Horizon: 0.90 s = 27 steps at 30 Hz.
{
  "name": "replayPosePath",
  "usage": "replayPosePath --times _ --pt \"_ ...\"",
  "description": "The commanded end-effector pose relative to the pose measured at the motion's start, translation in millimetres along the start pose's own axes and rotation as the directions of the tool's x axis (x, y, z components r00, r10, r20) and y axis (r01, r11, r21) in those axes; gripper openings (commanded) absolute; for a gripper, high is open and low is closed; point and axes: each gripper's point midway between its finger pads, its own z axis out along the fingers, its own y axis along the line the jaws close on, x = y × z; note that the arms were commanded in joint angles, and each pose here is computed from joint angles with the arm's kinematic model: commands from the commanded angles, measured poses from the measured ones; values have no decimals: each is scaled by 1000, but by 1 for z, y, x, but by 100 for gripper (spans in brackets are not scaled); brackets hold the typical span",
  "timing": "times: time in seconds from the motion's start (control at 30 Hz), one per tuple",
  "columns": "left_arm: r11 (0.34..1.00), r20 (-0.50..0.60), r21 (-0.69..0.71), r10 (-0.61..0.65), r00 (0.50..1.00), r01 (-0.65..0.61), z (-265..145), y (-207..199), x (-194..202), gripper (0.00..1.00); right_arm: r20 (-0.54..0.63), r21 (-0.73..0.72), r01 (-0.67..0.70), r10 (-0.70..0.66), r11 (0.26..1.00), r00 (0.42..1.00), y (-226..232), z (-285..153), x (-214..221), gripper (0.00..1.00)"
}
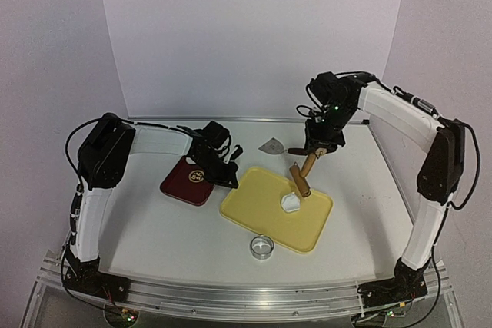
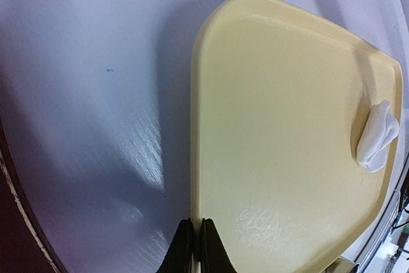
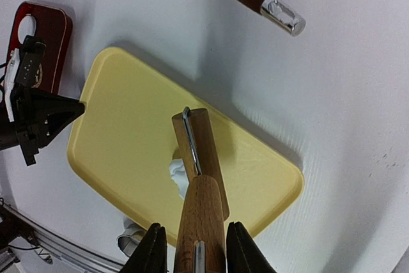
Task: Roll out the dumpling wrappers from the dough
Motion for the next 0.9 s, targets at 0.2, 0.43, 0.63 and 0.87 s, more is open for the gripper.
replayPosePath --times 0.2,0.43,0.63,0.87 --pt "1000 35 -5 -4 999 4 -3 -1 -9 0 -86 -420 -160 136 894 987 -2 -22 11 0" --pt "1000 47 0 -17 999 17 -6 -3 -8 0 -81 -520 -167 147 837 986 -10 -25 18 0" --pt "1000 52 3 -24 998 24 -7 -3 -7 0 -64 -574 -154 144 804 988 -10 -12 24 0" --pt "1000 55 7 -28 998 27 -6 -3 -4 0 -53 -553 -160 157 818 986 -19 14 27 0"
